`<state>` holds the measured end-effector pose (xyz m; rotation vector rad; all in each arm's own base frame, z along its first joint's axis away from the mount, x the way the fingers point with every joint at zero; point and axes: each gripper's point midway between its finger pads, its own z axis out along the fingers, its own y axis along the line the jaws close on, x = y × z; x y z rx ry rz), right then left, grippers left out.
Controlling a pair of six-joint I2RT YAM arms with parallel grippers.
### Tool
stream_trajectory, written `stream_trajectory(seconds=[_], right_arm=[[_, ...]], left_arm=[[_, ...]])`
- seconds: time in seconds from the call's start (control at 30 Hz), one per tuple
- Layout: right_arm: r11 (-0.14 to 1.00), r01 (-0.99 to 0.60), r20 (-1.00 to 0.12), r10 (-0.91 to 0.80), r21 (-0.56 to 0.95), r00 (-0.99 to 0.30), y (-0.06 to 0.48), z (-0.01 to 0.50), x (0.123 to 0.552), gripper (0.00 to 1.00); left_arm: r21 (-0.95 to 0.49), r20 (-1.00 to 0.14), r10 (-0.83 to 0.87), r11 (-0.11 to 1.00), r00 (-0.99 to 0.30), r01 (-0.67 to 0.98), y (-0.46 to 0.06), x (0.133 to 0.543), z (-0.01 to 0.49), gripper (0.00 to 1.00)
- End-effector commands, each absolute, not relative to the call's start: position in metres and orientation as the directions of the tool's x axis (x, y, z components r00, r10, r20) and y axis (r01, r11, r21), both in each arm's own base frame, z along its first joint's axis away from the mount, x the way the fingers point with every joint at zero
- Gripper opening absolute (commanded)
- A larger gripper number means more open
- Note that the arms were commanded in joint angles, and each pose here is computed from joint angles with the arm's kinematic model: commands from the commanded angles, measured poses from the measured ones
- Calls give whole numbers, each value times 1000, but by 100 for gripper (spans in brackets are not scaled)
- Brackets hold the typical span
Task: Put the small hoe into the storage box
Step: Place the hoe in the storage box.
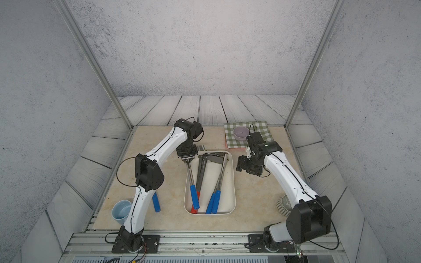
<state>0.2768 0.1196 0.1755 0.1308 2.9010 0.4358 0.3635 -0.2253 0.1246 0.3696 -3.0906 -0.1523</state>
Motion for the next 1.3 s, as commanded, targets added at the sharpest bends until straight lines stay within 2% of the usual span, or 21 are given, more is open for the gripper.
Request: stream_trajectory(seconds=[0.0,0.83,1.27], right_arm=[[951,51,-198,117,306,-973,117,180,272,71],[946,57,-165,115,319,-979,121,163,274,71],[938,90,-16,102,336,-995,134,119,280,72]], left_arm=[[194,94,-242,956,-966,-221,-212,339,124,0],[226,119,-225,954,-967,-195,-228,342,102,0],[203,127,-209,962,-970,-181,-234,343,100,0]])
